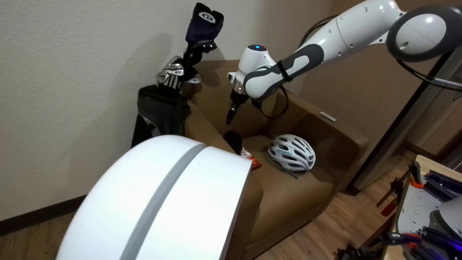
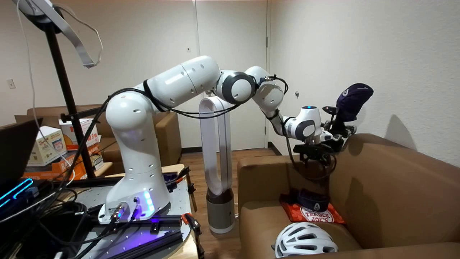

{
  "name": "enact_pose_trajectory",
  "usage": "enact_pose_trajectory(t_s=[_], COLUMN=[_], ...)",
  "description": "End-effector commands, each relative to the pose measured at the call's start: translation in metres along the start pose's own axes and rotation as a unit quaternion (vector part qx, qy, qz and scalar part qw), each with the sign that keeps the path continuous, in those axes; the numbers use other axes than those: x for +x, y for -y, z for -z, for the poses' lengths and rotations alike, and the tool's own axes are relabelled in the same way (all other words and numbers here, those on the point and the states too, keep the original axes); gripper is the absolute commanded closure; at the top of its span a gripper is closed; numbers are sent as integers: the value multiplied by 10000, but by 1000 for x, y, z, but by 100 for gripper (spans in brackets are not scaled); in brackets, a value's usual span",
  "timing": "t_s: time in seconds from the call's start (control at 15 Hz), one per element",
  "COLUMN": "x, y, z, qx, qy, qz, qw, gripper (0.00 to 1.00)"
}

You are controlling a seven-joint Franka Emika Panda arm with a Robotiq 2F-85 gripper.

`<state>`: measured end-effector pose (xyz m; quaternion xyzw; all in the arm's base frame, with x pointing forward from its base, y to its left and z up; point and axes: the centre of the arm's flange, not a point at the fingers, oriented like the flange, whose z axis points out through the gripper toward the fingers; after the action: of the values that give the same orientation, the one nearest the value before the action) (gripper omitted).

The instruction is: Remove the cover from the golf club and put it on the sofa

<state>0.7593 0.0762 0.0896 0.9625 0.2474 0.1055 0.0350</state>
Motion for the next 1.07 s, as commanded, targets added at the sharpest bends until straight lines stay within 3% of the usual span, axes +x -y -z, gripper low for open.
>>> enact_pose_trajectory(t_s=[0.0, 0.27, 0.4, 0.53, 0.87, 0.93, 1.0], x=[-14, -30, -53, -80, -123, -127, -100], y=[5, 1, 1, -5, -25, -26, -32], z=[71, 117, 132, 145, 178, 187, 157], qx=[132, 394, 632, 570, 404, 399, 371], qy=[137, 86, 114, 340, 420, 343, 459], qz=[-296, -664, -742, -915, -906, -849, -981], qw=[9994, 9970, 9952, 9936, 9942, 9950, 9934], gripper=[0, 0, 0, 0, 0, 0, 0])
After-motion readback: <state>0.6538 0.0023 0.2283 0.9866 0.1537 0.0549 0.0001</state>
